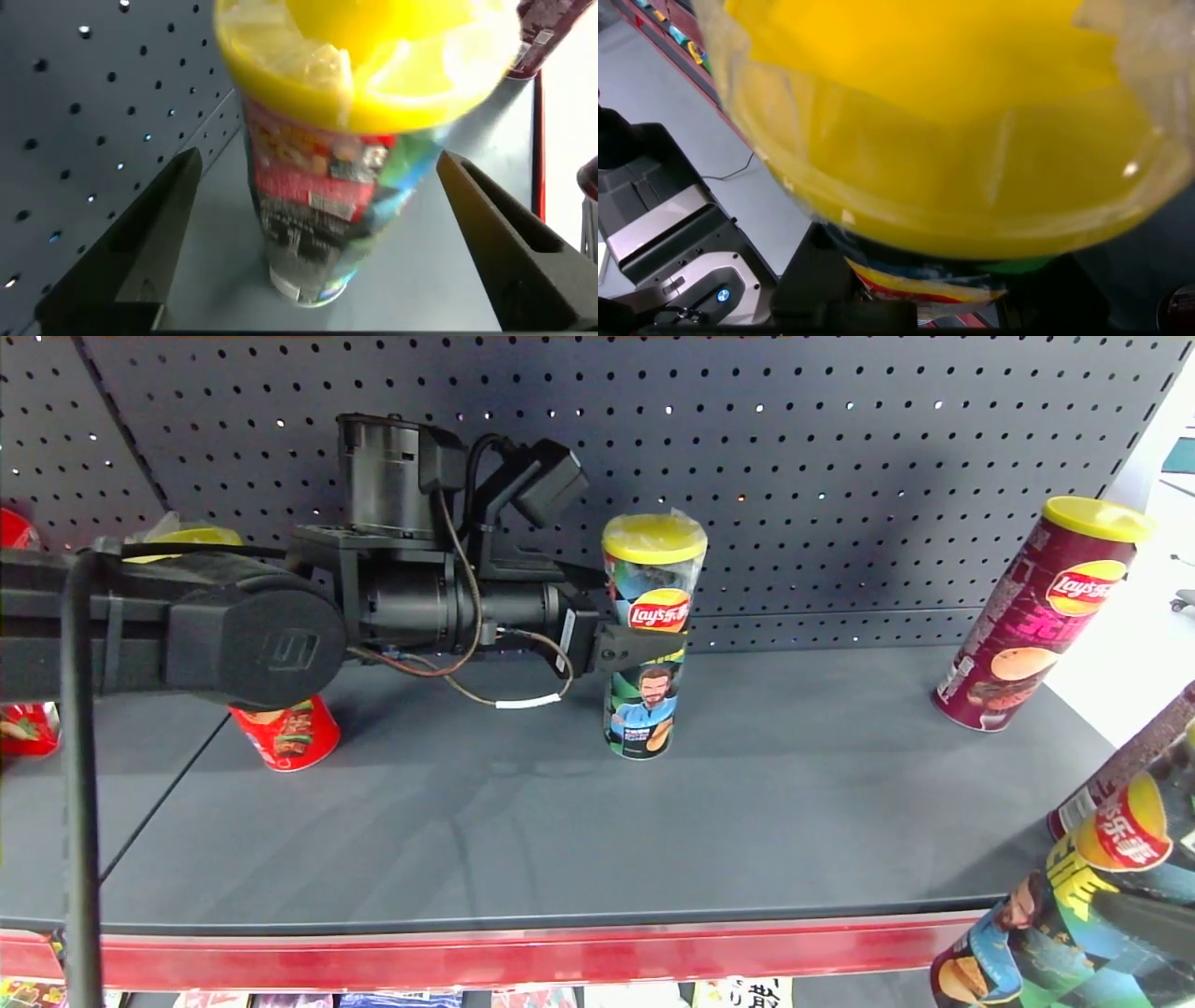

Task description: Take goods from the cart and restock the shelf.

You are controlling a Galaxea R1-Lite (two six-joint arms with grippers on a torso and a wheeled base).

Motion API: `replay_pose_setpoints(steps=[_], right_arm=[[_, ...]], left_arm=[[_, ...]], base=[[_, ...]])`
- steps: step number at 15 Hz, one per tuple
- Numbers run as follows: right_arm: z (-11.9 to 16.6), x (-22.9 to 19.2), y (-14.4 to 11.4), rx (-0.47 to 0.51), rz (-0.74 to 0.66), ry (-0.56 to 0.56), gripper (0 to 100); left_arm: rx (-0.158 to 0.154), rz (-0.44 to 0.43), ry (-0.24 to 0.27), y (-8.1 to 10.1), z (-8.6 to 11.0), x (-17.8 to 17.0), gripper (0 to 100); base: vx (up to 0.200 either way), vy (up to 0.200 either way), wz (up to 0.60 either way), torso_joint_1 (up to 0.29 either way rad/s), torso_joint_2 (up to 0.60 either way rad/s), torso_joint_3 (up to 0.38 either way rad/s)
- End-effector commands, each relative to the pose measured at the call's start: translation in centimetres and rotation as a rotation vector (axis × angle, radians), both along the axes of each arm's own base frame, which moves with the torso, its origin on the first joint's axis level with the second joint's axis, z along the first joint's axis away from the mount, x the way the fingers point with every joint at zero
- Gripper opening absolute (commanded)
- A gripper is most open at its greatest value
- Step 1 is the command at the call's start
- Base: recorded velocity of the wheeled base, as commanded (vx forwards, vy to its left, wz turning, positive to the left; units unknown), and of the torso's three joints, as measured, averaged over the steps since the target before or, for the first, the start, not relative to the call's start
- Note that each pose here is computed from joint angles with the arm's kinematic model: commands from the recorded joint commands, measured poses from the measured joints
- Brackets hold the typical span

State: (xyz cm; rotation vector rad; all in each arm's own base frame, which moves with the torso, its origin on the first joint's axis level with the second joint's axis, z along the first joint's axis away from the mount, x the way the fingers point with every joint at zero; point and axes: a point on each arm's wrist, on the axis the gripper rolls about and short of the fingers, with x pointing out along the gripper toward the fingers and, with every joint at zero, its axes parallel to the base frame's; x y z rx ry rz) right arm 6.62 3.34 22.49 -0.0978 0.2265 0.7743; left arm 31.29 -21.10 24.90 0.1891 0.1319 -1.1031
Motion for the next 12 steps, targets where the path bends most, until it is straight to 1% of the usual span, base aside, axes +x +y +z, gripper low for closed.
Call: replay_pose_setpoints(steps=[1,4,7,8,9,12], right_arm=[[0.0,0.0,0.0,0.0,0.001,0.0,0],[0.0,0.0,0.0,-0.001,0.001,0.001,0],[0.0,0.1,0.0,-0.001,0.001,0.003,0],[-0.1,0.1,0.0,-0.002,0.001,0.004,0],[-0.1,0.1,0.0,-0.002,0.001,0.005,0],[-0.1,0.1,0.0,-0.003,0.001,0.007,0]], left_arm=[[0.006,-0.002,0.008,-0.5,-0.5,0.4,100],[0.001,-0.004,0.008,-0.9,-0.6,0.5,100],[0.007,-0.001,0.019,-1.2,-1.3,1.0,100],[-0.004,-0.005,0.003,-1.6,-1.8,1.4,0],[-0.012,-0.005,-0.007,-1.9,-2.0,1.7,0],[-0.013,-0.015,-0.005,-2.1,-2.1,1.4,0]], base=[[0.0,0.0,0.0,0.0,0.0,0.0],[0.0,0.0,0.0,0.0,0.0,0.0],[0.0,0.0,0.0,0.0,0.0,0.0],[0.0,0.0,0.0,0.0,0.0,0.0],[0.0,0.0,0.0,0.0,0.0,0.0],[0.0,0.0,0.0,0.0,0.0,0.0]])
